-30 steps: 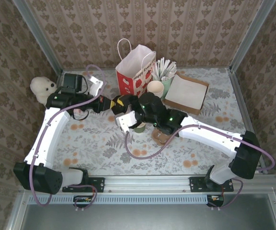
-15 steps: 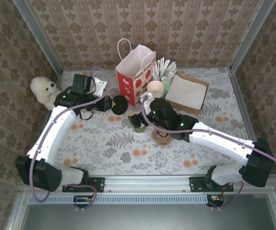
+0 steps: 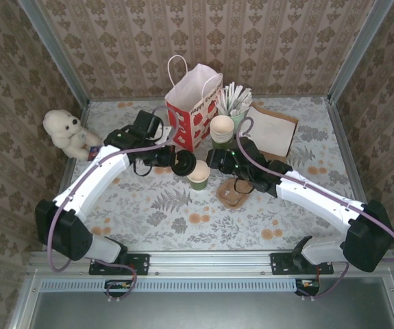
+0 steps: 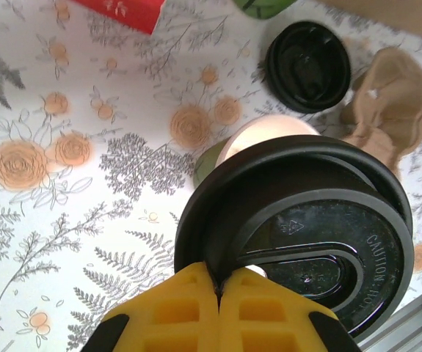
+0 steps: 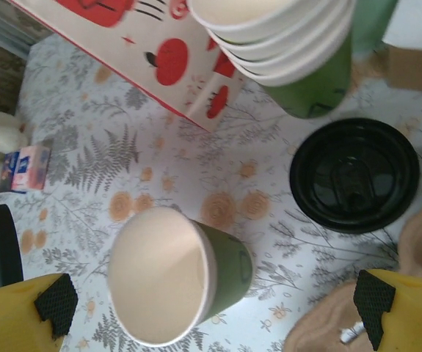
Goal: Pack the takeout coffee
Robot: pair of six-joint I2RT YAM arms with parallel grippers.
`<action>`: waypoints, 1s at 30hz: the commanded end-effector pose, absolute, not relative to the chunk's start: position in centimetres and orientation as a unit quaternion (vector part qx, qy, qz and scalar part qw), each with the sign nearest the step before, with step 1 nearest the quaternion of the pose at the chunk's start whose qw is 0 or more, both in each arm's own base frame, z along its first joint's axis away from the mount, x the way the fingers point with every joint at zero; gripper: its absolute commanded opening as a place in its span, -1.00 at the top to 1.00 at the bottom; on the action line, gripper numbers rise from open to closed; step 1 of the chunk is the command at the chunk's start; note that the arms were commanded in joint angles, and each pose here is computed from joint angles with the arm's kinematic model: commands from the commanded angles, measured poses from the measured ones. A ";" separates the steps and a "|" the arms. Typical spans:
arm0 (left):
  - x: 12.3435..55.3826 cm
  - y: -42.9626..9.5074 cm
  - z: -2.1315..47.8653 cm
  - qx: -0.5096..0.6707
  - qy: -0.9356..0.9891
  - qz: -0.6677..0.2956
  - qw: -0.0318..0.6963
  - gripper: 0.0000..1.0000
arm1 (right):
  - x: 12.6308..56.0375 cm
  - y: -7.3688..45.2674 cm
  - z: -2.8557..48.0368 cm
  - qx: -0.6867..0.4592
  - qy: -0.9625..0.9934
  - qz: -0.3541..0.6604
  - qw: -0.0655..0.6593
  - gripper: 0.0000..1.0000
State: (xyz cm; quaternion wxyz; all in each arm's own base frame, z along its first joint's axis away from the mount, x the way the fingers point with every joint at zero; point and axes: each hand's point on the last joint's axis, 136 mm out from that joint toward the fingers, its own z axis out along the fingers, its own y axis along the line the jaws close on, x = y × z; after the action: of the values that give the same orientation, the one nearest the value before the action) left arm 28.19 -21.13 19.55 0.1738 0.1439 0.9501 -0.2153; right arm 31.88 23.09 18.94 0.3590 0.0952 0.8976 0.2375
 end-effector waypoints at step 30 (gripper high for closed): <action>29.3 -25.2 15.5 0.170 0.959 -0.199 0.105 1.00 | 31.2 24.2 15.4 0.142 0.890 0.305 0.308 -1.00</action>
State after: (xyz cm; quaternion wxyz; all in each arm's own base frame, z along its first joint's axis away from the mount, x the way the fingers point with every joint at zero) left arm 29.22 -24.44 15.33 0.1094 0.1644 0.9619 -0.1893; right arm 31.04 23.65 15.20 0.3142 0.1456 0.8913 0.2928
